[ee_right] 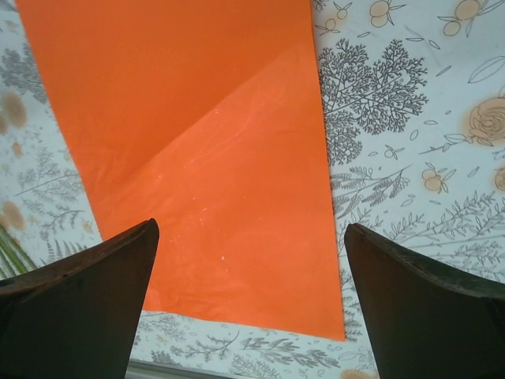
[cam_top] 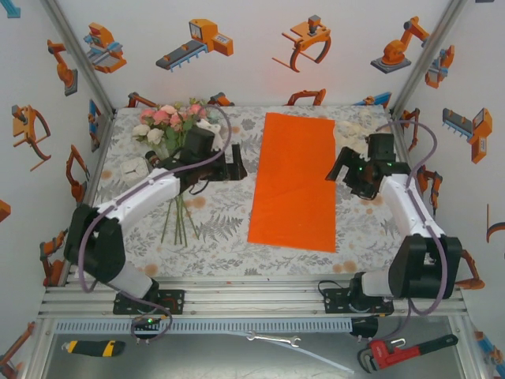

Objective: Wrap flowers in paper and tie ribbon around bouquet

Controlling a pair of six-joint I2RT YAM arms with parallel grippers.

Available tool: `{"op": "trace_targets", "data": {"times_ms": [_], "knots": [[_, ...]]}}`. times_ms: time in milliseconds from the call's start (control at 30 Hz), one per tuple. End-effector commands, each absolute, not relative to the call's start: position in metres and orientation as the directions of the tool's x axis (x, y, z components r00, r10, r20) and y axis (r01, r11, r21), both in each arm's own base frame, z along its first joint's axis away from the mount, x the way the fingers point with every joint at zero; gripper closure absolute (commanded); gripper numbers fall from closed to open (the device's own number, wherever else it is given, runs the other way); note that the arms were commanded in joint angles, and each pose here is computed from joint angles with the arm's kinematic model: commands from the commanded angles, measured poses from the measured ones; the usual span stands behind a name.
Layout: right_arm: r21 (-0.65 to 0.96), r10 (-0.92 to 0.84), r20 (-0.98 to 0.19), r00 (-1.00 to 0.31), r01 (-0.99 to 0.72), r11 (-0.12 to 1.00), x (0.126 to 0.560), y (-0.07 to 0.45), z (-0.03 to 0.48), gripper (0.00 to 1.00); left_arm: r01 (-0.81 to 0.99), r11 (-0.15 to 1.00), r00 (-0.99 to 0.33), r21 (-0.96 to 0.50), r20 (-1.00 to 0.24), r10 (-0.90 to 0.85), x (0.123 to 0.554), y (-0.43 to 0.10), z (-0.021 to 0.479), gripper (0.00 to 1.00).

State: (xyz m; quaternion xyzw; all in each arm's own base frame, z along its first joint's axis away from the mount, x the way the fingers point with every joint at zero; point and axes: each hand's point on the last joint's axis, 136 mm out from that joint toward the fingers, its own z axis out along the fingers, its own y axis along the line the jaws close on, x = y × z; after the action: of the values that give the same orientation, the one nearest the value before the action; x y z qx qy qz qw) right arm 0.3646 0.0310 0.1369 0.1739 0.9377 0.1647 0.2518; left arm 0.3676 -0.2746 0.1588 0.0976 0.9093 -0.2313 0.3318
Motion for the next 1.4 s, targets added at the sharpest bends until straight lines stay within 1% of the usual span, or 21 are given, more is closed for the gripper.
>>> {"op": "trace_targets", "data": {"times_ms": [0, 100, 200, 367, 467, 567, 600, 700, 833, 1100, 1267, 1367], "knots": [[0.422, 0.406, -0.422, -0.811, 0.221, 0.879, 0.396, 0.029, 0.127, 0.09, 0.343, 0.873, -0.768, -0.346, -0.639, 0.048, 0.369, -0.288, 0.154, 0.03], [0.447, 0.408, -0.428, -0.806, 0.203, 0.871, 0.419, 0.031, 0.116, 0.10, 0.349, 0.868, -0.781, -0.352, -0.621, 0.062, 0.370, -0.298, 0.136, 0.02], [0.437, 0.412, -0.390, -0.824, 0.229, 0.870, 0.435, 0.029, 0.097, 0.12, 0.360, 0.864, -0.787, -0.351, -0.613, 0.079, 0.370, -0.306, 0.124, 0.02], [0.428, 0.406, -0.375, -0.833, 0.233, 0.873, 0.449, 0.027, 0.077, 0.16, 0.374, 0.859, -0.792, -0.349, -0.602, 0.101, 0.370, -0.316, 0.113, 0.02], [0.454, 0.404, -0.349, -0.846, 0.224, 0.862, 0.453, 0.033, 0.065, 0.20, 0.405, 0.853, -0.779, -0.329, -0.612, 0.134, 0.370, -0.321, 0.109, 0.02], [0.464, 0.407, -0.344, -0.846, 0.223, 0.857, 0.456, 0.035, 0.058, 0.21, 0.409, 0.861, -0.775, -0.302, -0.613, 0.153, 0.372, -0.321, 0.100, 0.02], [0.471, 0.407, -0.348, -0.845, 0.218, 0.855, 0.457, 0.035, 0.057, 0.21, 0.408, 0.862, -0.777, -0.299, -0.610, 0.156, 0.372, -0.321, 0.097, 0.02], [0.474, 0.407, -0.349, -0.844, 0.216, 0.854, 0.458, 0.036, 0.056, 0.29, 0.411, 0.859, -0.782, -0.304, -0.602, 0.162, 0.372, -0.323, 0.089, 0.02], [0.481, 0.413, -0.354, -0.839, 0.216, 0.850, 0.459, 0.036, 0.058, 0.36, 0.414, 0.856, -0.787, -0.311, -0.595, 0.165, 0.371, -0.327, 0.079, 0.01], [0.551, 0.436, -0.369, -0.821, 0.185, 0.814, 0.466, 0.045, 0.076, 0.45, 0.411, 0.858, -0.799, -0.309, -0.576, 0.175, 0.370, -0.330, 0.061, 0.00], [0.570, 0.442, -0.364, -0.820, 0.179, 0.802, 0.467, 0.049, 0.075, 0.47, 0.409, 0.860, -0.804, -0.305, -0.567, 0.181, 0.369, -0.330, 0.055, 0.00], [0.583, 0.439, -0.363, -0.822, 0.167, 0.795, 0.466, 0.052, 0.075, 0.54, 0.405, 0.863, -0.805, -0.301, -0.565, 0.181, 0.369, -0.329, 0.053, 0.00]]}}
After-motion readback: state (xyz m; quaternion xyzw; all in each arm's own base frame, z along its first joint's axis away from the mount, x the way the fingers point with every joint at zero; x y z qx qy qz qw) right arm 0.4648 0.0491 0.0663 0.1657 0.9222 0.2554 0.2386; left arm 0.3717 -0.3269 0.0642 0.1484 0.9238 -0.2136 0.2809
